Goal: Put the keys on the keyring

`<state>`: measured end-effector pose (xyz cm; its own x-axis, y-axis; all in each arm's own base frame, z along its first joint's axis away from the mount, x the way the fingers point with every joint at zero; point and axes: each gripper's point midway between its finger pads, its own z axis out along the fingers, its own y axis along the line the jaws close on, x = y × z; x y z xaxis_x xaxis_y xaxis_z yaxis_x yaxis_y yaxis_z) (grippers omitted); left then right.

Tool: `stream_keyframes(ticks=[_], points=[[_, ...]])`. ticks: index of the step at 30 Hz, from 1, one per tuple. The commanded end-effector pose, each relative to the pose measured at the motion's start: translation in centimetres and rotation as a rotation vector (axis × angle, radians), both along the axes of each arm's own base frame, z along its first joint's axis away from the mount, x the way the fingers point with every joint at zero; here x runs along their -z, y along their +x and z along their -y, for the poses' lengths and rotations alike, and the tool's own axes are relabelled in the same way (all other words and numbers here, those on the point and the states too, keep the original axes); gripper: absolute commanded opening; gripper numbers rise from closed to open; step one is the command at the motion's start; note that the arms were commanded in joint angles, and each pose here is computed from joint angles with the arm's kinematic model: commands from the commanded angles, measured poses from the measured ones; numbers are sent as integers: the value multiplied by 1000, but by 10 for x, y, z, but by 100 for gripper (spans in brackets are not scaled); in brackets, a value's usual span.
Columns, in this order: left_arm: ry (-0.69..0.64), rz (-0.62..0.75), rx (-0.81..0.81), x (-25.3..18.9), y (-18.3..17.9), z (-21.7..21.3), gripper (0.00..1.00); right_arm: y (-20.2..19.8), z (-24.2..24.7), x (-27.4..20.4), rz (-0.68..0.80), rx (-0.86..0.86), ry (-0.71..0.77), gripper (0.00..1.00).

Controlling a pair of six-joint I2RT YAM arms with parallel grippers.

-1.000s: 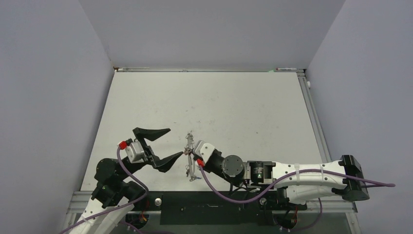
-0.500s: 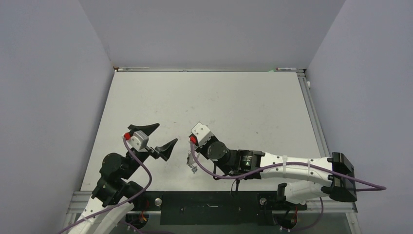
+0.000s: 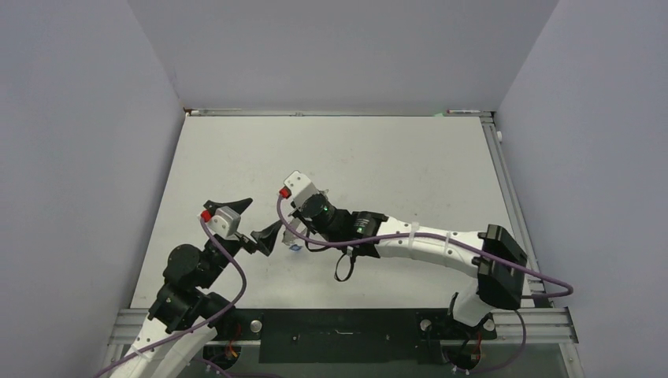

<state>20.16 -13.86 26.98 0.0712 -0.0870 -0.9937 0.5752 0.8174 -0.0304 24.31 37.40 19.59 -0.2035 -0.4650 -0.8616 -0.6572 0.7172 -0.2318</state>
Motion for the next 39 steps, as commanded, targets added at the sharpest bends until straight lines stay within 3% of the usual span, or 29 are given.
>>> stream_keyframes(ticks=[1,6,9,12,20,29,35,39], points=[[-27,68,-53,-28,-1,-13,96,25,-40,-23,0,-39,78,5],[-27,73,-102,-29,2,-22,96,46,-82,-42,26,-82,91,5],[-31,79,-123,-30,2,-26,96,51,-79,-33,44,-78,55,5],[-35,81,-131,-31,2,-28,96,46,-56,4,-2,-54,4,5],[-31,81,-116,-31,2,-25,96,-6,11,136,-325,-22,-38,5],[-22,72,-116,-29,4,-25,96,-26,45,172,-436,12,-155,6],[-22,71,-117,-28,4,-25,96,-34,58,176,-467,40,-183,30],[-21,68,-115,-28,4,-24,96,-32,59,154,-438,39,-146,38]])
